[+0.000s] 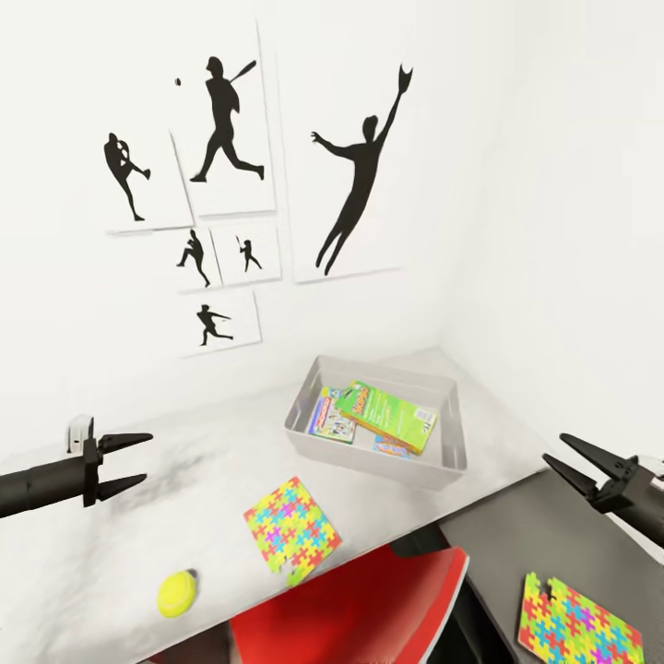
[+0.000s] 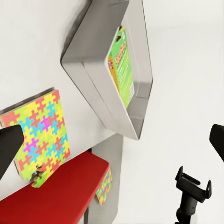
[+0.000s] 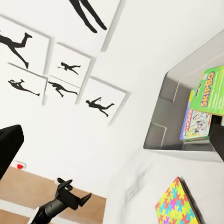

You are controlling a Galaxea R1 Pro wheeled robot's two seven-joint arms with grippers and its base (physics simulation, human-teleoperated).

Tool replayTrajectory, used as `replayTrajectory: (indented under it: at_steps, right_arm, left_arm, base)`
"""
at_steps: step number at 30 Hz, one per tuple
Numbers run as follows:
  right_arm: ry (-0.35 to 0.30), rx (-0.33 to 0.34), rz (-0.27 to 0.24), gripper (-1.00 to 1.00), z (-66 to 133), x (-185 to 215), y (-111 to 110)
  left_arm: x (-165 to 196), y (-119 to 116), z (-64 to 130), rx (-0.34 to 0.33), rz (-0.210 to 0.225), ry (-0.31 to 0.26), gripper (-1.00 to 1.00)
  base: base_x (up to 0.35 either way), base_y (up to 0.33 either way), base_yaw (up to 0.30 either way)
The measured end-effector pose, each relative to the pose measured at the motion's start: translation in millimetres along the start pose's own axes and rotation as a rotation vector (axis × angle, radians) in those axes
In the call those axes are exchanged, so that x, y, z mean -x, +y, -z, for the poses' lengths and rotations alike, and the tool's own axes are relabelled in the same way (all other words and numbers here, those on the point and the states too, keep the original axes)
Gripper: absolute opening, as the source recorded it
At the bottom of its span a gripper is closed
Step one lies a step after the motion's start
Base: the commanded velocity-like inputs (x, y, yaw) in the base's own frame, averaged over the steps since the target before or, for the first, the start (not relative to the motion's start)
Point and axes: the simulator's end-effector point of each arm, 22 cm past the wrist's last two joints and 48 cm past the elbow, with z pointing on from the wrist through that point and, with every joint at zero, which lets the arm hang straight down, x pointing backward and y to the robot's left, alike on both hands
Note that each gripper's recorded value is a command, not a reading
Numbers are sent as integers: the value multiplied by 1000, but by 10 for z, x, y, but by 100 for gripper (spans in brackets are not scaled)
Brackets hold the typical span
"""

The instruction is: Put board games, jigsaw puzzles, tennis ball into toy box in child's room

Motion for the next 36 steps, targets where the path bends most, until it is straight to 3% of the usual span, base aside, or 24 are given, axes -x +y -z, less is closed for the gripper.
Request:
replayTrajectory:
  at_steps: [8,14,36]
  right_arm:
    - [-65,-14,46,100,3,122,-40]
    - [-64,-64,81,100,10,119,-167]
    - [-67,-66,78,100,-5,84,-192]
  left_arm:
    - [1,-28,14,-4,-4,-3,100]
    - [3,-32,15,-5,-4,-3,100]
    - [2,-24,16,-3,-4,-3,100]
  base:
    - [-133,2,-58]
    - [-47,1,-10]
    - [-68,20,0]
